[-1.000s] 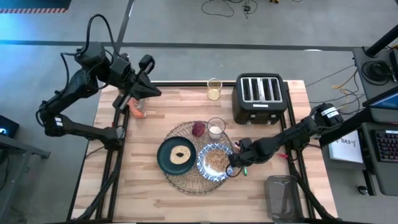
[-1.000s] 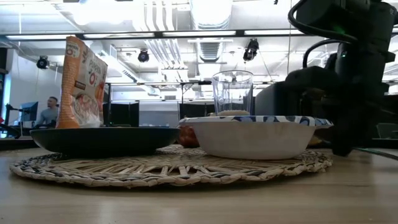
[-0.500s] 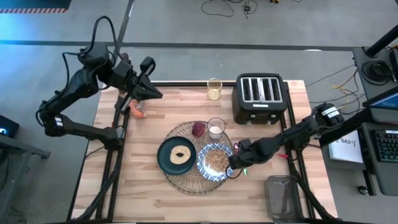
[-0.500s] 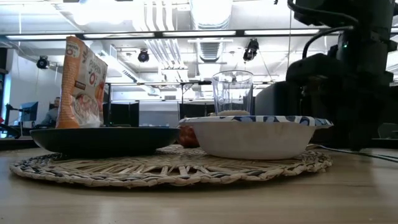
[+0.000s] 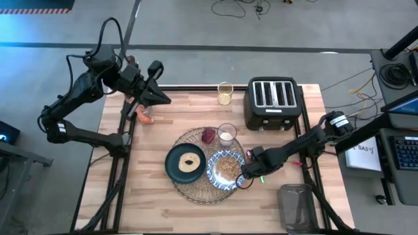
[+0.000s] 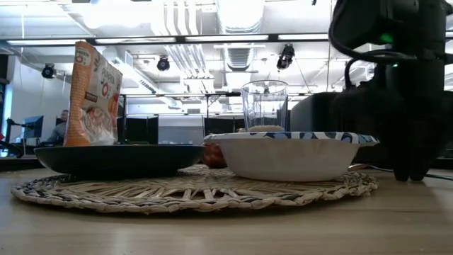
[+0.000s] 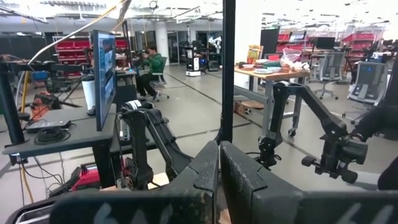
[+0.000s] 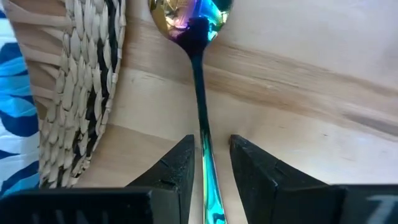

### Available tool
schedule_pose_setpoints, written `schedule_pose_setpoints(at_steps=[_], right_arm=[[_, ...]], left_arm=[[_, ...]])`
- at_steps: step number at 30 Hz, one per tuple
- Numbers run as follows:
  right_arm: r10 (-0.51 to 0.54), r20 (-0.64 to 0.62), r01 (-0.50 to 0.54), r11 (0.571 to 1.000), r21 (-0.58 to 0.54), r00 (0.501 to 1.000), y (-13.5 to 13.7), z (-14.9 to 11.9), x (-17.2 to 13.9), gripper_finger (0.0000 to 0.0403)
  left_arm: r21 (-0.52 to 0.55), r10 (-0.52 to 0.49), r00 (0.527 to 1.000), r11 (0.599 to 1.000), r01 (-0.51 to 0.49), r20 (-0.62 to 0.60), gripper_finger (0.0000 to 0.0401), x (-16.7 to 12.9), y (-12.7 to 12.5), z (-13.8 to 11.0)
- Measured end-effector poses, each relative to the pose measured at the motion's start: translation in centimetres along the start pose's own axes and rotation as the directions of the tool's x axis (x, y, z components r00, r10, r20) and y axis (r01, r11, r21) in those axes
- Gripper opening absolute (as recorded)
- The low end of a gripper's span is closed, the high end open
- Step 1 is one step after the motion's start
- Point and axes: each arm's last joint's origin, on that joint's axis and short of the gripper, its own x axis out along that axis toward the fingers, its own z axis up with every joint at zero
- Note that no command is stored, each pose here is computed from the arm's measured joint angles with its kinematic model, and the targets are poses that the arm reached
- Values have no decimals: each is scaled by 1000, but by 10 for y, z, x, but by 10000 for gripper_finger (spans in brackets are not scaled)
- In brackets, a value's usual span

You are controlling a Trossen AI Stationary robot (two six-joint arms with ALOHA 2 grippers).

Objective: Arrange a breakfast setting
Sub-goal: Put the violet spoon on the brown table mat

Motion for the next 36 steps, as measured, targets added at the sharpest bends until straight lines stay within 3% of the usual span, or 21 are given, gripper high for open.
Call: schedule_pose_setpoints(at_steps=[5, 10, 19, 29, 33, 36], right_arm=[[-124, 32, 126, 989, -79, 992, 8, 0, -3, 92], [-178, 38, 181, 971, -158, 983, 20, -1, 4, 83], [-197, 41, 201, 953, -228, 980, 28, -1, -2, 14], [-25, 21, 29, 982, -185, 999, 10, 3, -48, 10], [133, 15, -130, 984, -124, 991, 3, 4, -55, 10], [260, 10, -258, 962, -89, 966, 0, 4, -50, 9]], left_arm=[[23, 0, 1000, 1000, 0, -1, 0, 0, 0, 0], [23, 0, 1000, 1000, 0, -1, 0, 0, 0, 0], [20, 1, 1000, 1000, -1, -1, 0, 0, 0, 0], [20, 1, 1000, 1000, -1, -1, 0, 0, 0, 0], [19, 1, 1000, 1000, -1, -1, 0, 0, 0, 0], [17, 1, 1000, 1000, -1, -4, 0, 0, 0, 0]])
